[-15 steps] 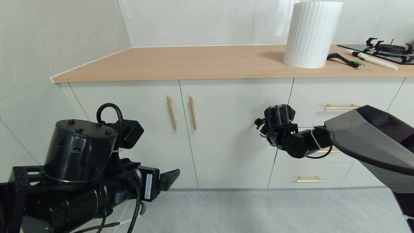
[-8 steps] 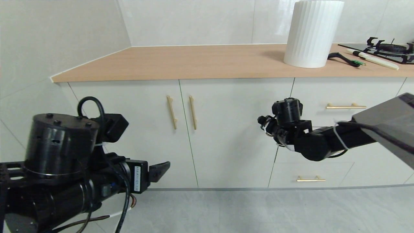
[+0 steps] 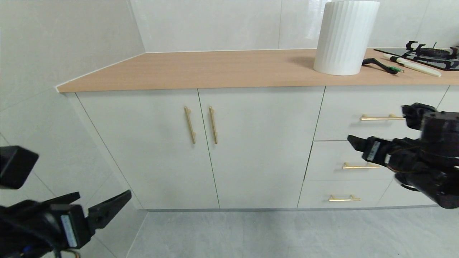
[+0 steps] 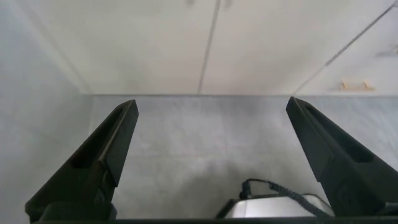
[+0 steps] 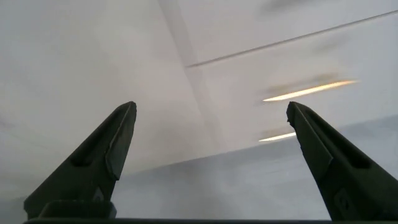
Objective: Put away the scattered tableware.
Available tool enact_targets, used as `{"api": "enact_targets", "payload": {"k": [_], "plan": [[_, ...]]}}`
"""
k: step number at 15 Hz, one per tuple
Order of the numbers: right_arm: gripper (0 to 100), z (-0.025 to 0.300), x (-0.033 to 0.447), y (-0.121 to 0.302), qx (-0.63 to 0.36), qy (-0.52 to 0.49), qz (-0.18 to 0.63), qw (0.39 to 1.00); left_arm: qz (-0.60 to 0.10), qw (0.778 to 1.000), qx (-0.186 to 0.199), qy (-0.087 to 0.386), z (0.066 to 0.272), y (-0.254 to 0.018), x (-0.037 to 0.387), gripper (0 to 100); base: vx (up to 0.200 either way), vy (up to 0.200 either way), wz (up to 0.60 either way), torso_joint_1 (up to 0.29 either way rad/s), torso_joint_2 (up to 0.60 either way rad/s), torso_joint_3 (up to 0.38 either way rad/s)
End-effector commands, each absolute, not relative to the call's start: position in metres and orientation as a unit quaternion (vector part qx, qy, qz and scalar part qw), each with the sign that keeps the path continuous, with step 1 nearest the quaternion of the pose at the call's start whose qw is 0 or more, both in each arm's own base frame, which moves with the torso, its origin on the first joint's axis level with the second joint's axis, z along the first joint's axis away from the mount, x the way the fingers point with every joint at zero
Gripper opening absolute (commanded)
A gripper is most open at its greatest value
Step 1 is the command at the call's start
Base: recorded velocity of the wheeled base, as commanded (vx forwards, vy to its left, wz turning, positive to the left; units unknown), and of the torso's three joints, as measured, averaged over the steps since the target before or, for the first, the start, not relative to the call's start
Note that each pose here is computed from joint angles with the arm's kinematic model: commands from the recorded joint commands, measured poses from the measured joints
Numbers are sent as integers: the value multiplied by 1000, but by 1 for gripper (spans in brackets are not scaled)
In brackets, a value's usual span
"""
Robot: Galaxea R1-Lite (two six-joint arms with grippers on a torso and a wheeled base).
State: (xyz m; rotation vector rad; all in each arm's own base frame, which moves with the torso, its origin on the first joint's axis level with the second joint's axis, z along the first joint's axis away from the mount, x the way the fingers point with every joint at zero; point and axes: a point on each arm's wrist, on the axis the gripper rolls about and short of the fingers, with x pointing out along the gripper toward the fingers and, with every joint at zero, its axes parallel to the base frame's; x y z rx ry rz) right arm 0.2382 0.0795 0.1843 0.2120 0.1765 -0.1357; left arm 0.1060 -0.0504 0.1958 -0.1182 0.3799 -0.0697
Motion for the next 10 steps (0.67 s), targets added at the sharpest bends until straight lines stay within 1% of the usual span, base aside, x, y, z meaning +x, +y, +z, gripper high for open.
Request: {"api": "enact_targets", "payload": {"k": [1,2,3,4,5,7,9,10], "plan": [[100,210,138,21,74,-31,-111,990,-2,991,-68,115,174,-5,31,100,0,0,0,0,0,0],[100,213,93,12,58,-80,-80,992,23,994,-43,102,164,9,3,100,0,0,0,0,0,0],[100,212,77,9,41,-93,-73,992,29,994,-32,96,160,13,-7,100,0,0,0,0,0,0],[100,209,49,3,15,-104,-73,992,52,995,-17,88,152,18,-23,100,0,0,0,0,0,0],[100,207,24,-3,11,-106,-71,992,76,994,-6,79,146,20,-36,100,0,0,0,0,0,0],[100,196,-4,-9,7,-92,-74,993,99,994,4,55,138,21,-49,100,0,0,0,0,0,0],[100,180,-31,-14,-21,-106,-102,989,186,980,14,72,129,20,-47,100,0,0,0,0,0,0],[100,168,-42,-14,-38,-104,-115,987,215,973,21,81,125,19,-46,100,0,0,0,0,0,0]]}}
